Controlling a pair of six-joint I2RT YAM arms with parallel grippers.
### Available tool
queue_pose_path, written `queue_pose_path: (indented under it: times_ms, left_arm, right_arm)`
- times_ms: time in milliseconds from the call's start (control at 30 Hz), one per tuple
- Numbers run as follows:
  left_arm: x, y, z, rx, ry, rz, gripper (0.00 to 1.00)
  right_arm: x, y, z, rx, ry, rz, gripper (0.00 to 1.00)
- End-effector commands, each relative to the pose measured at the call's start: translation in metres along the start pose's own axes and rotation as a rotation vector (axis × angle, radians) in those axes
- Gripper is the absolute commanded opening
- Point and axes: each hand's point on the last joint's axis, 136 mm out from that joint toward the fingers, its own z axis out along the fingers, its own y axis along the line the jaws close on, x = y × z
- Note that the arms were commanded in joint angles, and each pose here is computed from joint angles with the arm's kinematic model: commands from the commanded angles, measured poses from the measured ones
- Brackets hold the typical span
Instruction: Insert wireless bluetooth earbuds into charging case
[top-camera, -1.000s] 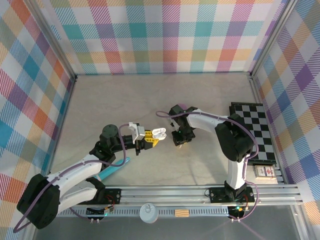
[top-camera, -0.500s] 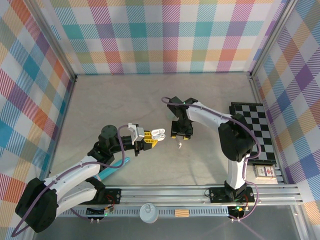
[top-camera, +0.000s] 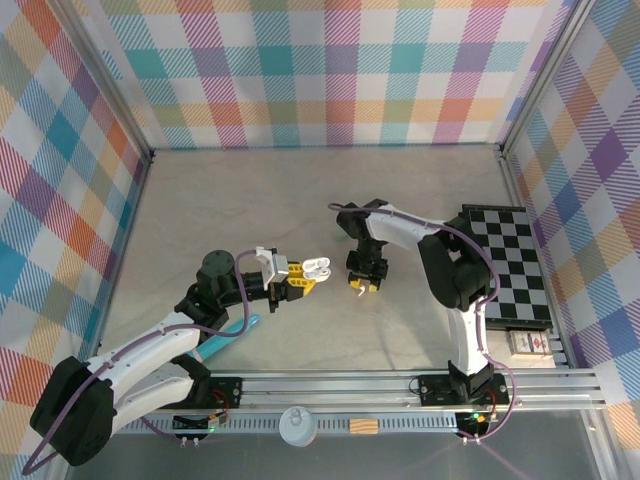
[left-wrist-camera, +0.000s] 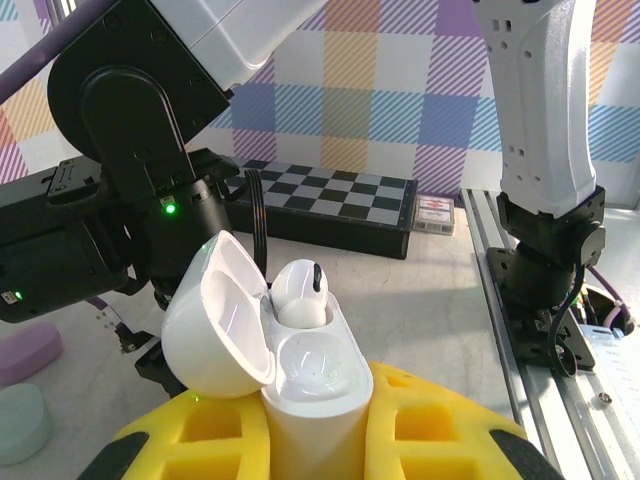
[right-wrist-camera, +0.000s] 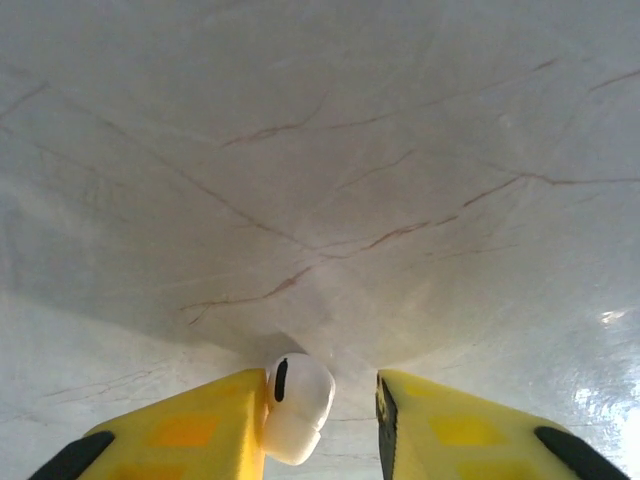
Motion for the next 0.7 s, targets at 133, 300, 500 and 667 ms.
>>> queue_pose_path:
  times_ms: [133,300,500,667]
  left_arm:
    - [-0.015,-0.002,-0.001,0.013,-0.038,0.054,0.00]
    - [-0.015,-0.003,-0.002,0.012,-0.034,0.055,0.00]
    - [-0.015,-0.003,-0.002,0.015,-0.035,0.055,0.00]
    - [-0.015,-0.003,-0.002,0.016,-0.038,0.058,0.00]
  right_arm:
    - [0.006,-0.003,0.010,0.011,0.050,0.019,0.31]
    - [0.008,-0.008,0.014,0.025,0.059,0.036,0.27]
    - [0.008,-0.007,0.016,0.013,0.061,0.037,0.22]
    - [0.004,-0.004,0.008,-0.004,0.019,-0.026,0.22]
